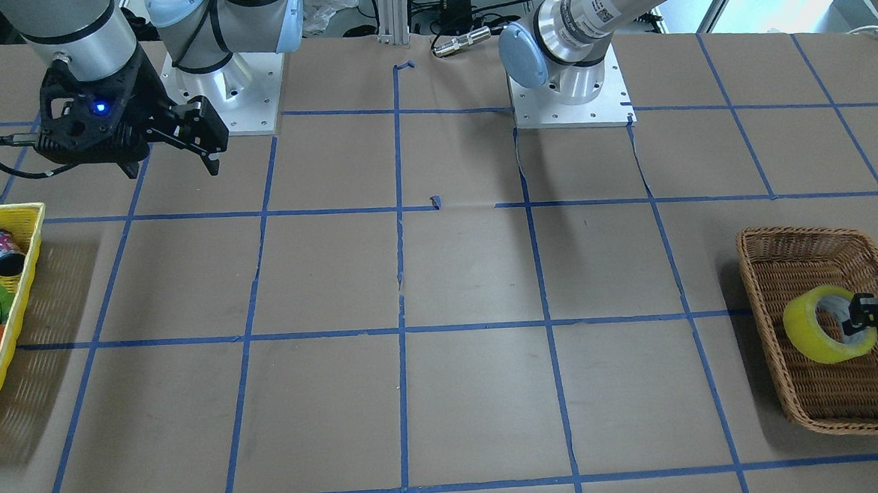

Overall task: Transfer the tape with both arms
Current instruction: 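Carry the tape roll with the left gripper into the wicker basket, then open the left gripper to release the tape roll in the basket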

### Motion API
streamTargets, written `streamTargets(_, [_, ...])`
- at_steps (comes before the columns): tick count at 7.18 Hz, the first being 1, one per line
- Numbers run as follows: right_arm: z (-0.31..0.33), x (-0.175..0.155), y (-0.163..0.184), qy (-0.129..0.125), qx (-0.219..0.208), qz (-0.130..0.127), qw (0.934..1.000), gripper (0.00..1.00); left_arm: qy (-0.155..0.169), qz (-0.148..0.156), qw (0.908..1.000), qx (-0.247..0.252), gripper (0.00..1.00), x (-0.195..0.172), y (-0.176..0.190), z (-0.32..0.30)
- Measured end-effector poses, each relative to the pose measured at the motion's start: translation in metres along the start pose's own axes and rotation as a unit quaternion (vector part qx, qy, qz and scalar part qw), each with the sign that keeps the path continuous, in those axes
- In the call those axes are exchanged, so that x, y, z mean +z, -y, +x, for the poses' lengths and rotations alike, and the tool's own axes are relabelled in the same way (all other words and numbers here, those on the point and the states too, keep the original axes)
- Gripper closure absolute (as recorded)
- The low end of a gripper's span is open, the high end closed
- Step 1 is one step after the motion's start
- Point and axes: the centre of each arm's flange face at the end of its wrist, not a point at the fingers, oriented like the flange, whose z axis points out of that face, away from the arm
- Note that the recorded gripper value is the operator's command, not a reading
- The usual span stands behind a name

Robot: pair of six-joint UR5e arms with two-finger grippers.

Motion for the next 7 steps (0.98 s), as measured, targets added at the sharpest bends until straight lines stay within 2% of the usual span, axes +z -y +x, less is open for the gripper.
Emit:
streamTargets(1, [0.000, 0.000, 0.000, 0.000, 0.000, 0.000, 1.0000, 0.00, -0.001, -0.001, 1.0000, 0.000, 0.19, 0.004, 0.001, -0.001])
streamTargets(3, [0.000, 0.003, -0.001, 0.002, 0.001, -0.003, 1.0000, 0.00, 0.015, 0.004, 0.9997, 0.021, 0.17, -0.024, 0.017, 0.030])
streamTargets(5, [0.000, 0.004, -0.001, 0.002, 0.000, -0.004, 1.0000, 0.00, 0.014, -0.004, 0.9991, 0.039, 0.17, -0.071, 0.028, 0.091])
streamTargets(7, [0.000, 0.005, -0.001, 0.003, 0.000, -0.004, 1.0000, 0.00, -0.005, -0.001, 0.9995, 0.030, 0.17, -0.102, 0.037, 0.172])
